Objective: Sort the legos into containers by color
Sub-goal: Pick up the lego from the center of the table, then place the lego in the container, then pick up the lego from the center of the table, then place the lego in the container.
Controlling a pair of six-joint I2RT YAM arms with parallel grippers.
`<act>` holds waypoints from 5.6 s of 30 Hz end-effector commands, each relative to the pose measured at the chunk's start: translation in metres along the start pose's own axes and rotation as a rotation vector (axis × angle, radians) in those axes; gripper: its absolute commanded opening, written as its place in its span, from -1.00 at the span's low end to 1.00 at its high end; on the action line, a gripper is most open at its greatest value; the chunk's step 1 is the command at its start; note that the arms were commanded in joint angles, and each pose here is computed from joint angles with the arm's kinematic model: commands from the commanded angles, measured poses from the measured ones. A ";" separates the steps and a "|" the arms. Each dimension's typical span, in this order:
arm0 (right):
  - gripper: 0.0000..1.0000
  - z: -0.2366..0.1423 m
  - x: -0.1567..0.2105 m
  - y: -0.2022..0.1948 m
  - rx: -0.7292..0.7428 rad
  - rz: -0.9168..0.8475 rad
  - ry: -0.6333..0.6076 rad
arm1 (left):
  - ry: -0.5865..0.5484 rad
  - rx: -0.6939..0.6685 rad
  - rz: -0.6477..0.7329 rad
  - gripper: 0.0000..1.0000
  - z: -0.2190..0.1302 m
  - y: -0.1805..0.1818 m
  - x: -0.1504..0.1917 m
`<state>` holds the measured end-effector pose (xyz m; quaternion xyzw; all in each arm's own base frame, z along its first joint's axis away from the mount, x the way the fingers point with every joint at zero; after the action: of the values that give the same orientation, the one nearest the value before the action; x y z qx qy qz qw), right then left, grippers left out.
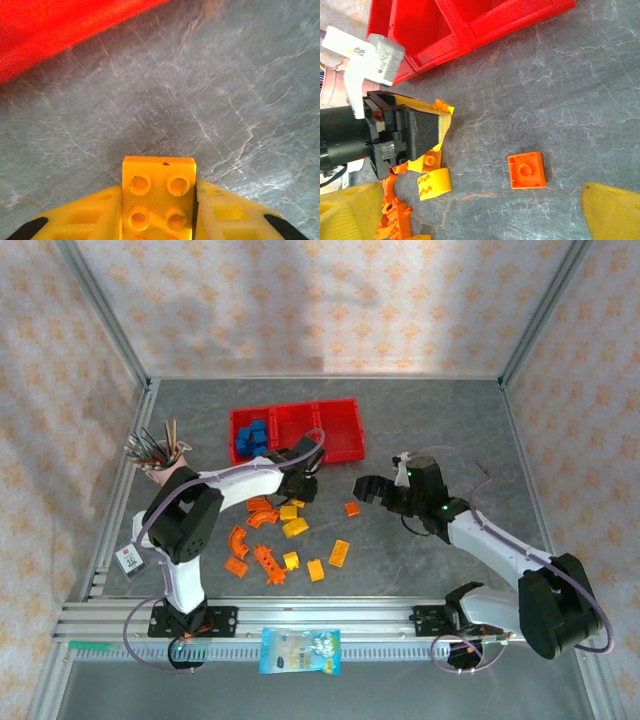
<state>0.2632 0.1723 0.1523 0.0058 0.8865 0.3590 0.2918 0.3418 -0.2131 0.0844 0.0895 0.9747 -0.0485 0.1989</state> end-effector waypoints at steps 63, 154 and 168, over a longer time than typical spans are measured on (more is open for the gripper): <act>0.99 0.023 0.038 0.023 0.013 -0.168 0.131 | -0.159 -0.073 -0.382 0.21 -0.062 0.017 0.022; 0.99 0.020 -0.064 0.038 0.001 -0.065 -0.150 | -0.340 -0.099 -0.294 0.00 0.005 0.042 -0.185; 0.99 0.011 -0.060 0.051 -0.028 -0.146 -0.112 | -0.352 -0.068 -0.321 0.15 -0.044 0.042 -0.168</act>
<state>0.3101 0.2022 0.1919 -0.0176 0.8699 0.3472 0.3499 0.5034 -0.1949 0.1556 -0.0751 0.9334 -0.0408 0.3485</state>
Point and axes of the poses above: each hand's point on the last joint's axis, 136 mm out from that joint toward the fingers, its own z axis out along the fingers, its own y axis along the line the jaws close on, x = y × z, the point moved 4 cm from there along -z, back along the fingers, and after that the axes turned 3 degrees about -z, right-handed, at the moved point
